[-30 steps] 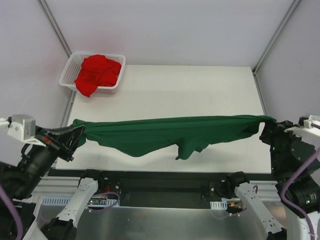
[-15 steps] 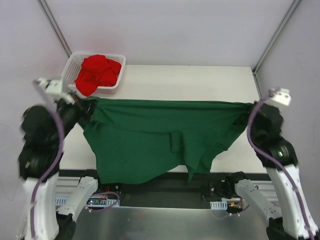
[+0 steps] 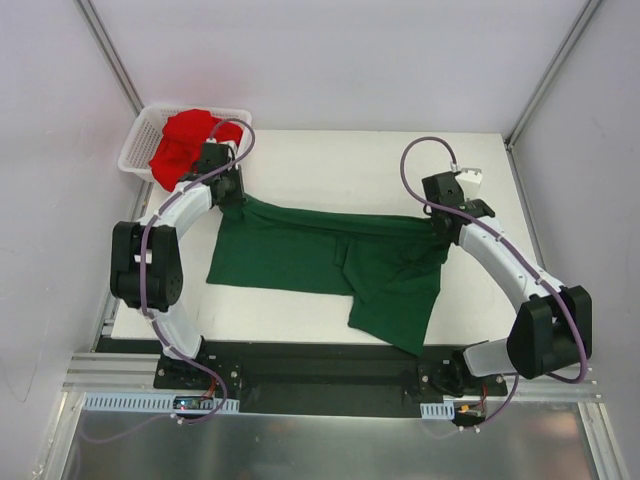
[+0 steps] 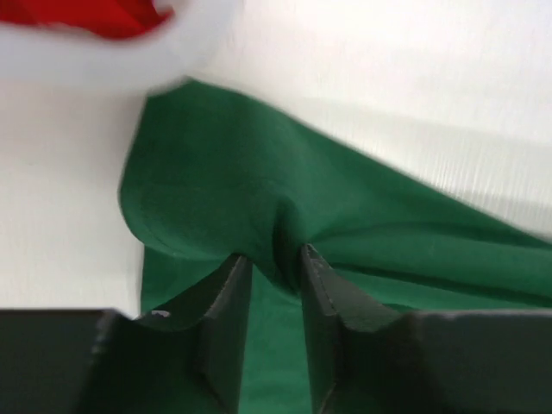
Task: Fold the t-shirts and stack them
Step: Flatten out the tshirt
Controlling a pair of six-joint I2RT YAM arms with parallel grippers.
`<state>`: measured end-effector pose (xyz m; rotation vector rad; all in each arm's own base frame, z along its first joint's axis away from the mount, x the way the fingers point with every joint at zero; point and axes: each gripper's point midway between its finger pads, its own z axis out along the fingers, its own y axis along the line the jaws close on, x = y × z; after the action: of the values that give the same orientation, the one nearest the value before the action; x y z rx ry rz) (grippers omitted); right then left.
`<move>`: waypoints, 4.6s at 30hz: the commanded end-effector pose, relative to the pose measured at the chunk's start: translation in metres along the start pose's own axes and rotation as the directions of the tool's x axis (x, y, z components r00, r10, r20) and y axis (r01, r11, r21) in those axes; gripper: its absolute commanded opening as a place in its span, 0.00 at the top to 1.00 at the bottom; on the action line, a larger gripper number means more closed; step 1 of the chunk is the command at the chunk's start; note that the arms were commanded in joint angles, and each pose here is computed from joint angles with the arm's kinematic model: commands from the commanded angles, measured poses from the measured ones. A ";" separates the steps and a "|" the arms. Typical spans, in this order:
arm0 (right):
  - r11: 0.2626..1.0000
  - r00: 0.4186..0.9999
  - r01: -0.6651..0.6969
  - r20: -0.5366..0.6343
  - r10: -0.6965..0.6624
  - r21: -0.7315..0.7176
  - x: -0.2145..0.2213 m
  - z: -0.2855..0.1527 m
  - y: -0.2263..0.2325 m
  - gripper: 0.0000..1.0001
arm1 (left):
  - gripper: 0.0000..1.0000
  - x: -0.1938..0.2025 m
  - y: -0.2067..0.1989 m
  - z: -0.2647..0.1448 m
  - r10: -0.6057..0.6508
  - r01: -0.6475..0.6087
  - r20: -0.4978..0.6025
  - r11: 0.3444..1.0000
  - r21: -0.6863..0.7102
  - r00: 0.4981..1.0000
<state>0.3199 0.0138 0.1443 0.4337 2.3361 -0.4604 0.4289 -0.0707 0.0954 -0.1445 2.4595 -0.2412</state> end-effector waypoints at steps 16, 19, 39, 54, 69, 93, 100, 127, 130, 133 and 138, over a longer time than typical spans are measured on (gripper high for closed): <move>0.984 0.996 0.077 0.048 -0.070 -0.163 -0.005 -0.037 0.029 0.20 | 0.01 -0.064 -0.017 -0.090 0.051 -0.045 0.292 0.999 -0.029 0.955; 0.957 0.989 0.145 0.035 -0.140 -0.252 0.020 -0.053 0.046 0.21 | 0.01 -0.056 -0.009 -0.108 0.062 -0.045 0.312 0.997 -0.060 0.948; 0.693 0.874 0.456 0.135 -0.467 -0.558 0.166 -0.090 0.116 0.22 | 0.01 -0.054 -0.012 -0.099 0.074 -0.066 0.270 0.997 -0.038 0.960; 0.610 0.775 0.609 0.216 -0.594 -0.507 0.193 -0.101 0.158 0.28 | 0.01 -0.052 -0.010 -0.100 0.081 -0.072 0.268 0.996 -0.044 0.960; 0.644 0.764 0.630 0.195 -0.615 -0.435 0.194 -0.088 0.151 0.34 | 0.01 -0.050 -0.009 -0.098 0.078 -0.069 0.263 0.997 -0.044 0.962; 0.660 0.801 0.587 0.216 -0.558 -0.470 0.175 -0.108 0.150 0.42 | 0.01 -0.051 -0.008 -0.100 0.080 -0.070 0.267 0.996 -0.046 0.960; 0.679 0.824 0.565 0.270 -0.499 -0.469 0.139 -0.134 0.130 0.38 | 0.01 -0.050 -0.010 -0.097 0.074 -0.066 0.260 0.997 -0.038 0.963; 0.641 0.777 0.614 0.211 -0.593 -0.460 0.208 -0.092 0.147 0.39 | 0.01 -0.050 -0.009 -0.098 0.070 -0.063 0.265 0.997 -0.038 0.962; 0.637 0.770 0.622 0.207 -0.604 -0.456 0.213 -0.091 0.150 0.39 | 0.01 -0.050 -0.008 -0.099 0.071 -0.062 0.267 0.997 -0.040 0.961; 0.637 0.766 0.625 0.199 -0.611 -0.451 0.217 -0.088 0.149 0.41 | 0.01 -0.051 -0.008 -0.100 0.072 -0.064 0.270 0.997 -0.040 0.960; 0.641 0.769 0.621 0.196 -0.608 -0.450 0.219 -0.086 0.148 0.53 | 0.01 -0.051 -0.008 -0.099 0.070 -0.062 0.268 0.997 -0.039 0.961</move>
<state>0.1823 0.2171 0.0229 -0.6766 2.4104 -0.1547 0.4062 -0.0566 0.1923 -0.1167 2.2251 -0.1301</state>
